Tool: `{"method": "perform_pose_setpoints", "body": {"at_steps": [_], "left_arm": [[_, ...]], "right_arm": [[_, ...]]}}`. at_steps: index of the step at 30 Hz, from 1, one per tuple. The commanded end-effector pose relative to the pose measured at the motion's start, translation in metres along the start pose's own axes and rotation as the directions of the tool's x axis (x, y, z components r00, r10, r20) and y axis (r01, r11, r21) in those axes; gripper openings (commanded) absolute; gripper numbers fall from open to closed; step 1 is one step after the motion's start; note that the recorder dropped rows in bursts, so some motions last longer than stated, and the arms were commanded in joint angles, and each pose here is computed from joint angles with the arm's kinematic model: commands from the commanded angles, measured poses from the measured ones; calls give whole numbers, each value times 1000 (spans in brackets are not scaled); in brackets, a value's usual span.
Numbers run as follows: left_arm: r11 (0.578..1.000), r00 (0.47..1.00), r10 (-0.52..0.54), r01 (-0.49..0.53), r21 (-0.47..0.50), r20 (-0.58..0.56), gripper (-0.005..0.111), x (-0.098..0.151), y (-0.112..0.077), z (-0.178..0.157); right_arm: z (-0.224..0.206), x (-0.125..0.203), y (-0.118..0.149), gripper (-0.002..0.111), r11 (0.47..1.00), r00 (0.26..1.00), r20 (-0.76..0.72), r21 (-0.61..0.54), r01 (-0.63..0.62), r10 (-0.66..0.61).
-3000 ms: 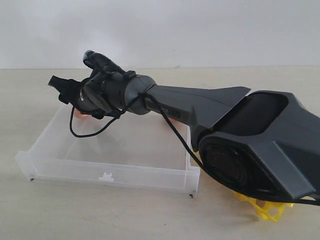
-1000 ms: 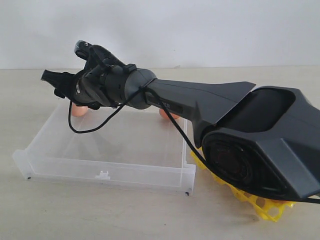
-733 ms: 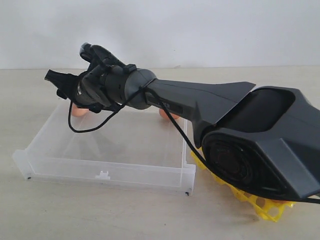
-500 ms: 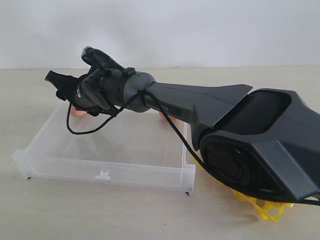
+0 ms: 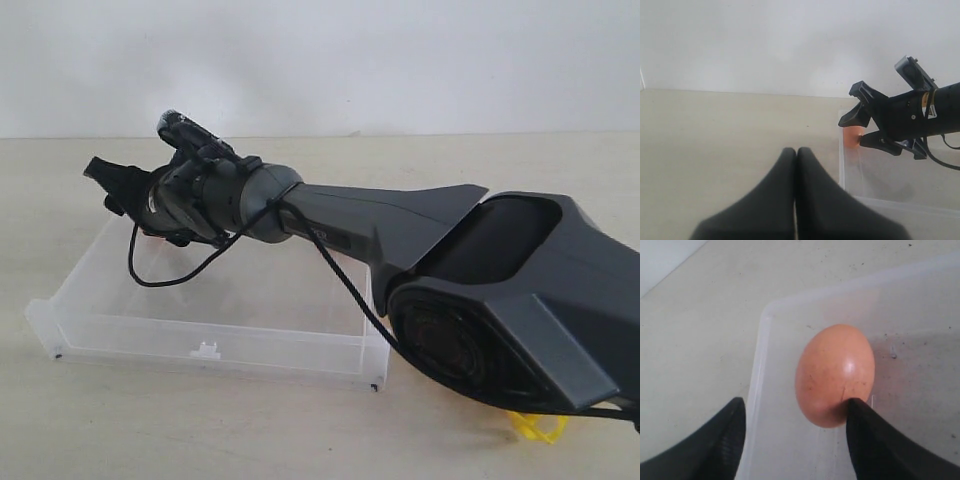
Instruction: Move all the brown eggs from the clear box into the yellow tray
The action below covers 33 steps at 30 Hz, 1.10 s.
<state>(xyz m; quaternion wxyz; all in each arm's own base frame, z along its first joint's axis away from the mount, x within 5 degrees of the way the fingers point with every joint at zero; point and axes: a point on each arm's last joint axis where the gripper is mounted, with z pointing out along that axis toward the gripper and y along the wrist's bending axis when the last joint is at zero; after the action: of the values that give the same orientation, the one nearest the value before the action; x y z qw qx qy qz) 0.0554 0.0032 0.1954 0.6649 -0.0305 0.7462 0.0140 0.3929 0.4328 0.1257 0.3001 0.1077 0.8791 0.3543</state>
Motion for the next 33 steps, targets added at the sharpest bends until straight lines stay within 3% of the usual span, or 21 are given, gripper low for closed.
{"method": "perform_pose_setpoints", "body": {"at_steps": [1,11,15,19,21,25,33], "left_arm": [[1000,1000,4,-4,-1,0,-4,1,0,0],[1000,1000,4,-4,-1,0,-4,1,0,0],[1000,1000,4,-4,-1,0,-4,1,0,0],[1000,1000,4,-4,-1,0,-4,1,0,0],[1000,1000,4,-4,-1,0,-4,1,0,0],[1000,1000,4,-4,-1,0,-4,1,0,0],[1000,1000,4,-4,-1,0,-4,1,0,0]], "right_arm": [[7,1,-10,57,1000,1000,-3,22,5,-5],[7,-7,-18,56,998,1000,3,61,-30,30],[5,-7,-26,44,987,998,-16,153,-50,54],[6,-8,-24,43,992,999,-11,125,-31,32],[6,-9,-21,45,995,1000,-6,98,-17,18],[3,-11,-16,58,997,1000,0,79,-20,20],[-1,-17,-8,59,999,1000,21,27,-21,21]]}}
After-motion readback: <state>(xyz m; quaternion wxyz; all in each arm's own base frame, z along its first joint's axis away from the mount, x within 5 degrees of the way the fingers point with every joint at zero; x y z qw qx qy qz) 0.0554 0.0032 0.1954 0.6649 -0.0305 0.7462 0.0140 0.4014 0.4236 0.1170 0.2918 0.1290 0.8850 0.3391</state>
